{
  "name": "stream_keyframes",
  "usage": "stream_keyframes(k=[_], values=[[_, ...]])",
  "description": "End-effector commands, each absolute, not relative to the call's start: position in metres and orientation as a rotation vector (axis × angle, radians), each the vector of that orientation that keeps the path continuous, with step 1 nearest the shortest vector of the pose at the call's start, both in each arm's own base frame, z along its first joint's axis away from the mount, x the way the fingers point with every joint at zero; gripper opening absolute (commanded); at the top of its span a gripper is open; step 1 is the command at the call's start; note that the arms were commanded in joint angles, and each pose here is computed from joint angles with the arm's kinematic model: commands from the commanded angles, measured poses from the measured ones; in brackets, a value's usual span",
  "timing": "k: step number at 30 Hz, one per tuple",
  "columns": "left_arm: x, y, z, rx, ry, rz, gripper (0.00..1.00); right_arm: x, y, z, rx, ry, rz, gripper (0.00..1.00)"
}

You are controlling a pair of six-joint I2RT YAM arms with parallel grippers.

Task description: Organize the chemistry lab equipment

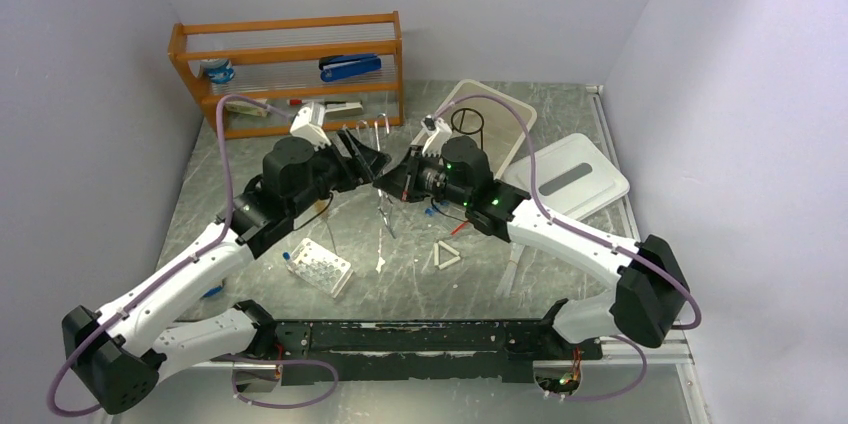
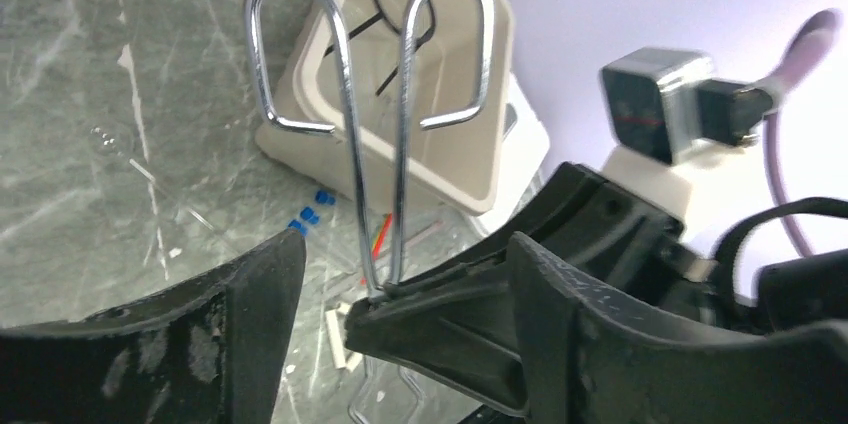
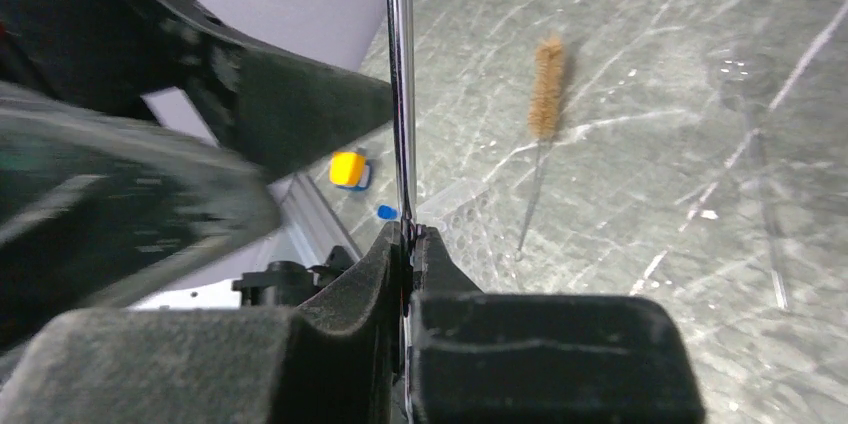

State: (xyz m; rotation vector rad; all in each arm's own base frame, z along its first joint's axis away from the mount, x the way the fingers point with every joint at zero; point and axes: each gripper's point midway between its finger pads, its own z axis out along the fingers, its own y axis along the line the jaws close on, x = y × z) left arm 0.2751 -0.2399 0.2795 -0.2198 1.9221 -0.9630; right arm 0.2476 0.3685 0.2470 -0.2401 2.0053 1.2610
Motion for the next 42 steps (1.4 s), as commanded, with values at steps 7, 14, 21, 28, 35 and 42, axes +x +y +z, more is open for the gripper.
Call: stream_keyframes(k=[7, 14, 21, 28, 35, 42], values=[[0.275, -0.208, 0.336, -0.047, 1.794, -0.751, 0.88, 0.293, 0.316, 0.289, -0.117, 1.923, 0.973, 0.00], [0.267, -0.203, 0.327, 0.091, 1.789, -0.690, 0.86, 0.362, 0.203, 0.275, 0.321, 1.950, 0.644, 0.00], [0.267, -0.218, 0.306, 0.173, 1.843, -0.715, 0.84, 0.391, 0.141, 0.244, 0.512, 1.995, 0.344, 0.00], [0.269, -0.223, 0.284, 0.188, 1.876, -0.709, 0.83, 0.405, 0.128, 0.206, 0.548, 2.058, 0.186, 0.00], [0.274, -0.225, 0.268, 0.195, 1.921, -0.679, 0.83, 0.424, 0.124, 0.181, 0.569, 2.085, 0.087, 0.00], [0.275, -0.224, 0.260, 0.189, 1.936, -0.665, 0.82, 0.430, 0.116, 0.147, 0.621, 2.153, -0.016, 0.00]])
